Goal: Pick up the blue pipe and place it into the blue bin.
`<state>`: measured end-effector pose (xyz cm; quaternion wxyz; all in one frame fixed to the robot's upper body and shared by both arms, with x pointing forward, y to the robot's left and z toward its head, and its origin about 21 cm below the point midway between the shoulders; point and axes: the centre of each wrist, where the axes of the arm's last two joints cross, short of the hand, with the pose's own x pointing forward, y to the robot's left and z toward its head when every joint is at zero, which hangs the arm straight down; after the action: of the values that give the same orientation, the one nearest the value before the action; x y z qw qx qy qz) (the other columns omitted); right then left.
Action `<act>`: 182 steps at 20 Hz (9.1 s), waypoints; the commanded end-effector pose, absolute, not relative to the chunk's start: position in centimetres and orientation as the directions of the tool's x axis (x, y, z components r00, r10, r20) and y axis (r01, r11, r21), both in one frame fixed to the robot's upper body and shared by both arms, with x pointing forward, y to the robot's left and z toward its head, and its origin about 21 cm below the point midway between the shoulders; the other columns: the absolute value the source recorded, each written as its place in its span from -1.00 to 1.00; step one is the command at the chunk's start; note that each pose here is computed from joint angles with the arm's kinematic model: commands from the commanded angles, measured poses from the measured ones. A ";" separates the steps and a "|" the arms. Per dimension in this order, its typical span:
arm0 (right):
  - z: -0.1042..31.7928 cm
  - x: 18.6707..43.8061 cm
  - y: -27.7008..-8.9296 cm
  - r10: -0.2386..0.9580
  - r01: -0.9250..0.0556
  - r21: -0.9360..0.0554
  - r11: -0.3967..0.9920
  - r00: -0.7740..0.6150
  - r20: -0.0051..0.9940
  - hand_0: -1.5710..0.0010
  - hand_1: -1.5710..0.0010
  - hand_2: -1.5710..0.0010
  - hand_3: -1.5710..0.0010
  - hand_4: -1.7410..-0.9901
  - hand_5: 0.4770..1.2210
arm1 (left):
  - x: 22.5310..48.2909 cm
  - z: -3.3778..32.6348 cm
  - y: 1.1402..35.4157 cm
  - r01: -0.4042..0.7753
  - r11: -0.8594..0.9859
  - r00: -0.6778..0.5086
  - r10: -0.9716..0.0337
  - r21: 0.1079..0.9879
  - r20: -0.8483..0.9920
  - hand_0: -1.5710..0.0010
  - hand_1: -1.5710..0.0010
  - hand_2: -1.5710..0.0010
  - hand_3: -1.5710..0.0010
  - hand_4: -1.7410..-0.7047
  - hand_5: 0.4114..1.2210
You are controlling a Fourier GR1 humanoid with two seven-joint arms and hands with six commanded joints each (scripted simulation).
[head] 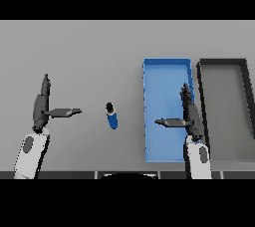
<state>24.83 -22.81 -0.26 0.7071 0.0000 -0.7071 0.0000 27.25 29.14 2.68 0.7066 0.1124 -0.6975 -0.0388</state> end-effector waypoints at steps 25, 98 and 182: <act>1.2 22.9 -24.4 0.229 -0.139 -0.249 0.958 -0.143 0.963 1.00 1.00 1.00 1.00 0.34 -0.65 | 23.6 3.5 28.2 0.569 0.755 -0.046 -0.366 0.325 0.930 1.00 1.00 1.00 1.00 0.28 -0.81; 14.0 22.4 -21.8 0.073 -0.616 -0.272 0.740 -0.327 0.942 1.00 1.00 1.00 1.00 0.17 -0.88 | 26.3 5.3 10.6 0.751 0.633 -0.224 -0.020 0.186 0.974 -1.00 -1.00 -1.00 -0.83 -0.98 1.00; 29.4 38.2 -19.2 -0.091 -0.569 -0.066 0.820 -0.243 0.966 -1.00 -1.00 -1.00 -1.00 -0.35 1.00 | 27.0 5.1 13.1 0.738 0.595 -0.210 -0.246 0.318 0.946 1.00 1.00 1.00 1.00 0.76 -0.86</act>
<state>38.21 -19.27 29.37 0.5777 0.2155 -0.7593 0.2079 26.97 13.10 5.07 0.5997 -0.1867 -0.6616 -0.4096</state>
